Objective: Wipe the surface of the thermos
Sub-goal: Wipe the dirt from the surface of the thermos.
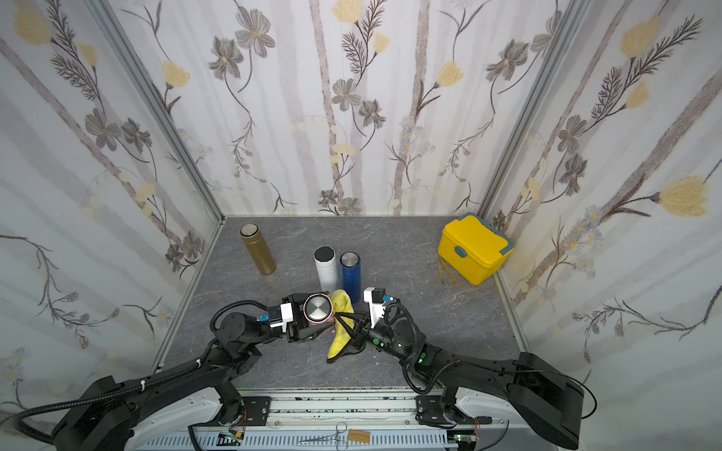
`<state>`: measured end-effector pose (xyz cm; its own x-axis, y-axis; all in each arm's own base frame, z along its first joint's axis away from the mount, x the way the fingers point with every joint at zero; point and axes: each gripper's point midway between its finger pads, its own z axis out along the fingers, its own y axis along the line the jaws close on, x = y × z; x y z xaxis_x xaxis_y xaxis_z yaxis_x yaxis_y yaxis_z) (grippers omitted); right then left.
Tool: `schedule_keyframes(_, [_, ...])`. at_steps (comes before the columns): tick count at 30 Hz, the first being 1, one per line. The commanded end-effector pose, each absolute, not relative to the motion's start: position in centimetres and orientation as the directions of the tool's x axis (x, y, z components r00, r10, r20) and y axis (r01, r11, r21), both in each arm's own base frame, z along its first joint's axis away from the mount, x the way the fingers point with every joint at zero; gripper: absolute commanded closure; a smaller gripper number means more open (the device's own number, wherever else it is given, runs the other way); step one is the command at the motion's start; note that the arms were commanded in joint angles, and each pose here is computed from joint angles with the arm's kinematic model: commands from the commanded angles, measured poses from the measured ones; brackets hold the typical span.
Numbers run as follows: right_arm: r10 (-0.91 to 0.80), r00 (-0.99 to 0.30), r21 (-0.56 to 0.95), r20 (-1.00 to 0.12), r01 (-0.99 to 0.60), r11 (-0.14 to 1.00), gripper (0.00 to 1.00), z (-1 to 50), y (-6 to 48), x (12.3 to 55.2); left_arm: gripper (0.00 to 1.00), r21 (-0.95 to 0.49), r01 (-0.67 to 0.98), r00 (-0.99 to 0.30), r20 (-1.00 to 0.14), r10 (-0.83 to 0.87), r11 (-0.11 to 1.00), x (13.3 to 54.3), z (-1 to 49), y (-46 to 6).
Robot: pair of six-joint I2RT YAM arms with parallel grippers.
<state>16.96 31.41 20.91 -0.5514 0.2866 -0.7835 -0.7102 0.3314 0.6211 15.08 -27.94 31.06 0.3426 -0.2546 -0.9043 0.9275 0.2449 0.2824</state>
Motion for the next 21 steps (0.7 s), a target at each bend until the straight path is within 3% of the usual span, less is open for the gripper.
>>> schedule_keyframes(1, [0.371,-0.507,0.606,-0.778,-0.762,0.228,1.0,24.9,31.4,16.4,1.0,0.378,0.895,0.438,-0.843,-0.312,0.237,13.8,32.9,-27.4])
schedule_keyframes(8, [0.409,-0.42,0.528,-0.81,-0.826,0.197,1.0,31.6,31.0,15.8,1.0,0.427,0.893,0.451,-0.833,-0.32,0.145,12.1,32.4,-27.3])
schedule_keyframes(12, [0.381,-0.471,0.551,-0.796,-0.824,0.132,1.0,29.9,31.8,15.0,1.0,0.447,0.888,0.456,-0.832,-0.315,0.104,11.7,31.9,-27.5])
schedule_keyframes(16, [0.375,-0.52,0.609,-0.767,-0.775,0.169,1.0,25.2,31.3,15.4,1.0,0.452,0.888,0.454,-0.838,-0.304,0.083,11.8,31.3,-27.8])
schedule_keyframes(21, [0.381,-0.485,0.568,-0.787,-0.81,0.143,1.0,27.0,31.0,14.8,1.0,0.471,0.881,0.462,-0.836,-0.297,0.044,11.4,30.6,-28.0])
